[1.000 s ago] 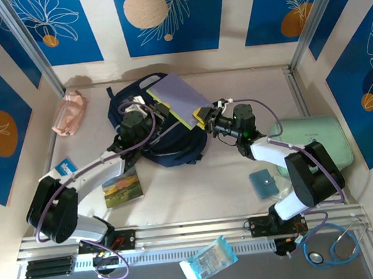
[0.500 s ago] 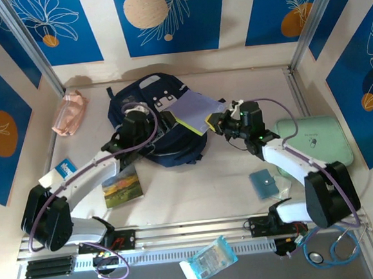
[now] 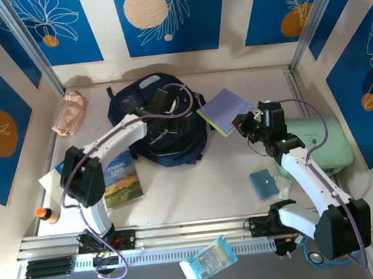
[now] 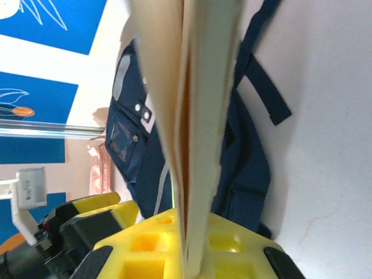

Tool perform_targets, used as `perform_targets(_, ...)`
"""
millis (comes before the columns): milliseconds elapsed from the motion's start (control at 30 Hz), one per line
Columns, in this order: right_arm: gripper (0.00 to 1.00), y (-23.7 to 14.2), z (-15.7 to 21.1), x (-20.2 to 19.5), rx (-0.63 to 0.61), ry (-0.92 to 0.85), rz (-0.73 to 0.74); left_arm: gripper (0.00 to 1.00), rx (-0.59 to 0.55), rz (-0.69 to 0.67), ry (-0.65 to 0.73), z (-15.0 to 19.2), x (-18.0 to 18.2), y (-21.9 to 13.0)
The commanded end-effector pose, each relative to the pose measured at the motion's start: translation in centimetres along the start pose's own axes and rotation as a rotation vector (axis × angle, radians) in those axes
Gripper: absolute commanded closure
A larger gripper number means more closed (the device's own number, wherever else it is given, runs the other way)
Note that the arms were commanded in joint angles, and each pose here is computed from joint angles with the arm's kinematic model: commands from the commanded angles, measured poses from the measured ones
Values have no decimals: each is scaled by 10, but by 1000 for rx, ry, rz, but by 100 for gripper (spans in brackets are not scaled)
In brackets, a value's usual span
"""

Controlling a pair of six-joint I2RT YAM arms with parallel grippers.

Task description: Pack books, pencil case, and school supplies into a backpack

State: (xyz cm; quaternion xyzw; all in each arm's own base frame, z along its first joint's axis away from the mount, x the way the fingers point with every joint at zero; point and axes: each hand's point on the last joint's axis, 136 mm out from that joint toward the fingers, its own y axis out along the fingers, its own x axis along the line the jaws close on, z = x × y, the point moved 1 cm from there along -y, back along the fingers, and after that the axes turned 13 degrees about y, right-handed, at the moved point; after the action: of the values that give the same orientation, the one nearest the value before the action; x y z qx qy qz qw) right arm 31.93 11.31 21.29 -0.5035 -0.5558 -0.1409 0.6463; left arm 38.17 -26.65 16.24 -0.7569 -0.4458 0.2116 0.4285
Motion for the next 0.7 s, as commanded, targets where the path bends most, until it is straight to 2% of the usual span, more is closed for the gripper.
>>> perform_targets(0, 100, -9, -4, -1, -26, -22, 9, 19, 168, -65, 205, 19, 1, 10)
perform_targets(133, 100, -9, -5, -6, -24, -8, 23, 31, 242, -117, 322, 21, -7, 26)
perform_targets(200, 100, -9, -6, -8, -27, -2, 25, 33, 270, -128, 361, 23, -11, 33)
perform_targets(300, 100, -10, -8, -8, -31, 3, 24, 39, 299, -149, 388, 26, -11, 44)
perform_targets(433, 100, -10, -9, -10, -27, 13, 28, 54, 344, -198, 401, 28, -3, 56)
perform_targets(667, 100, -8, -10, -22, -10, 59, 32, 55, 367, -229, 405, 28, 0, 66)
